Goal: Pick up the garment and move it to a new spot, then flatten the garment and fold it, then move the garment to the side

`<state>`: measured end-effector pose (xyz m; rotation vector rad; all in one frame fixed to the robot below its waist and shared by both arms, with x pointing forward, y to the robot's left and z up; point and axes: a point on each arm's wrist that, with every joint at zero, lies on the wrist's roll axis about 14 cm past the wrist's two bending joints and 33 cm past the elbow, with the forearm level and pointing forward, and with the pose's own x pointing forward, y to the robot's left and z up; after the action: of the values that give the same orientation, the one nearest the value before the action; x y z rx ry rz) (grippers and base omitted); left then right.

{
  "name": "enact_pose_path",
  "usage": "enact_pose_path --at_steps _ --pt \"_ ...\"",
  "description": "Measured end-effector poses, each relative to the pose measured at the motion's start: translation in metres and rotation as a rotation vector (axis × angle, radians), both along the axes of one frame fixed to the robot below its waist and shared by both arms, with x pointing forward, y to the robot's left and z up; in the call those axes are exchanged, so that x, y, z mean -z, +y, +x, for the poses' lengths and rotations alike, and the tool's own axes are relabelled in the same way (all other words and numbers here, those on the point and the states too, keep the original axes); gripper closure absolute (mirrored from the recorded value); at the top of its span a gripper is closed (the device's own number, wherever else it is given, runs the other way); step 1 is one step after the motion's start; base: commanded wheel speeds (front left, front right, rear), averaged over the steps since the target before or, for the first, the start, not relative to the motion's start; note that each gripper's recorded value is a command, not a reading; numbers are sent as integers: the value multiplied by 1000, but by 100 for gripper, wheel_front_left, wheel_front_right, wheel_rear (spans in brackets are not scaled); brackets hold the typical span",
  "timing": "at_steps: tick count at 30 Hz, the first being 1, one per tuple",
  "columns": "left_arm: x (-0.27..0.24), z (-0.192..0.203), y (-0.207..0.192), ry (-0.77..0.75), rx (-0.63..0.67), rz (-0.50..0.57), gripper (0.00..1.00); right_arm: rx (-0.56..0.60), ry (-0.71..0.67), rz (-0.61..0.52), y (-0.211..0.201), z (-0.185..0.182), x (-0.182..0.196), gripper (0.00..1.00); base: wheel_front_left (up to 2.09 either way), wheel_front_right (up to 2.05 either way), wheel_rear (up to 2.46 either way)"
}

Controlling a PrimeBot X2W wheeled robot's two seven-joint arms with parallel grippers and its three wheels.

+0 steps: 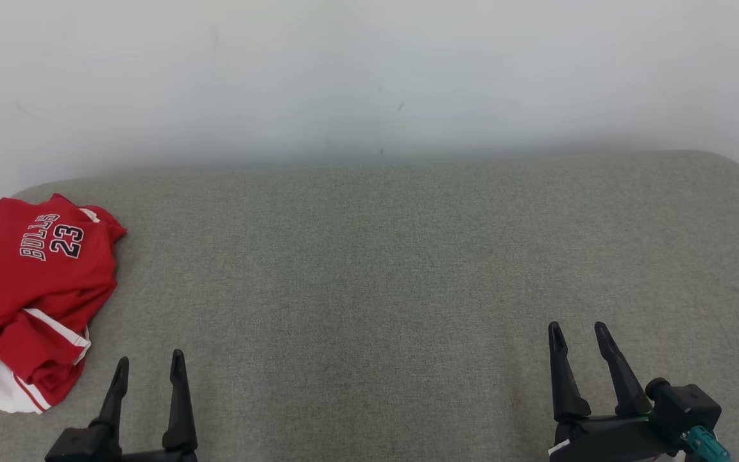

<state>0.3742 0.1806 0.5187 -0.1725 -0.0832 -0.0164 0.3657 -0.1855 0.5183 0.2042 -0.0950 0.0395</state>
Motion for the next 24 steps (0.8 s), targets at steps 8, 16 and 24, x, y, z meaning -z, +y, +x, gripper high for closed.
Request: enact_pose_path --at_steps 8,16,24 --pt "2 -1 1 -3 3 71 0 5 -14 -60 -2 -2 -2 0 0 0 0" --pt "3 -2 0 -10 8 115 0 14 -24 -97 -5 -4 -3 0 0 0 0" --pt "2 -4 -2 -22 25 164 0 9 -35 -134 -3 -6 -4 0 0 0 0"
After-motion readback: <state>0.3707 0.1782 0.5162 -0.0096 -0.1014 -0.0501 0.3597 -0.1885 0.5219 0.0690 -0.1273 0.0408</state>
